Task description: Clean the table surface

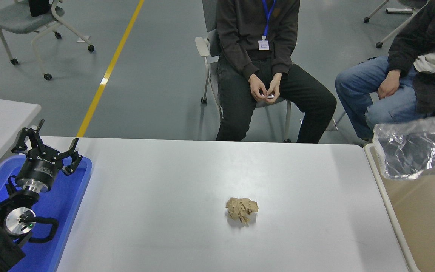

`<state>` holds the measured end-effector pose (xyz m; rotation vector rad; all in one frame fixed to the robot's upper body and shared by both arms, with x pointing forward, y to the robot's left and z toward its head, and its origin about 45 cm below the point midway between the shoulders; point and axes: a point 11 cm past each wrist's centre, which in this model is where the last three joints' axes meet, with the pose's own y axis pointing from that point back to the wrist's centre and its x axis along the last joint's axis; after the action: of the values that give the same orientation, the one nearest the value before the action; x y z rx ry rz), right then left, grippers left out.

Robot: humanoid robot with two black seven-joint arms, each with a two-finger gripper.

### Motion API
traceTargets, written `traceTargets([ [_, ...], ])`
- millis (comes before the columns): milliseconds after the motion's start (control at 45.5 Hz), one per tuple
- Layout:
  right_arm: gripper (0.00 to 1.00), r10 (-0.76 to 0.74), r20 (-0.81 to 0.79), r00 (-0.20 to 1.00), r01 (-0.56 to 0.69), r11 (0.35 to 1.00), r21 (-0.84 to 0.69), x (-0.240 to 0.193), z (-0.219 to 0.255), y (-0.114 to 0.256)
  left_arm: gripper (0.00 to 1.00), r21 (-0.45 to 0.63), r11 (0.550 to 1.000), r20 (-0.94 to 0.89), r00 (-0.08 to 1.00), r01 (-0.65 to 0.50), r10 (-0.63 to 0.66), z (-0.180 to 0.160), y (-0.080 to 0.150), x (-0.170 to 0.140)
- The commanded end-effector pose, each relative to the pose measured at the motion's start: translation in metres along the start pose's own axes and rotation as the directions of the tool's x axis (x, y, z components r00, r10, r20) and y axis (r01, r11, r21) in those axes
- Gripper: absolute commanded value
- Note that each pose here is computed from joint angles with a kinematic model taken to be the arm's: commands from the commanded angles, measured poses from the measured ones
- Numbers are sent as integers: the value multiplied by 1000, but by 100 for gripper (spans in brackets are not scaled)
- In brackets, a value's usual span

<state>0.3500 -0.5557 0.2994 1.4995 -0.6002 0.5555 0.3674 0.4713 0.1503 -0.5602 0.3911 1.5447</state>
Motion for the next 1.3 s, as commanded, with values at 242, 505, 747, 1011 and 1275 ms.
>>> traceTargets([
  [242, 0, -48, 0, 999, 48, 985, -167, -47, 55, -29, 100, 0, 1000, 1, 1000, -1, 1, 0, 0, 0],
  [505, 0, -54, -17, 998, 48, 968, -248, -73, 78, -39, 100, 0, 1000, 0, 1000, 0, 0, 0, 0, 0],
  [747, 0, -45, -10, 999, 41, 960, -277, -96, 81, -51, 100, 0, 1000, 0, 1000, 0, 0, 0, 0, 0],
  [1011, 0, -43, -132, 990, -1, 948, -318, -113, 76, -66, 100, 0, 1000, 0, 1000, 0, 0, 0, 0, 0],
  [1275, 0, -24, -157, 987, -32, 938, -344, -114, 70, -74, 100, 0, 1000, 1, 1000, -1, 1, 0, 0, 0],
])
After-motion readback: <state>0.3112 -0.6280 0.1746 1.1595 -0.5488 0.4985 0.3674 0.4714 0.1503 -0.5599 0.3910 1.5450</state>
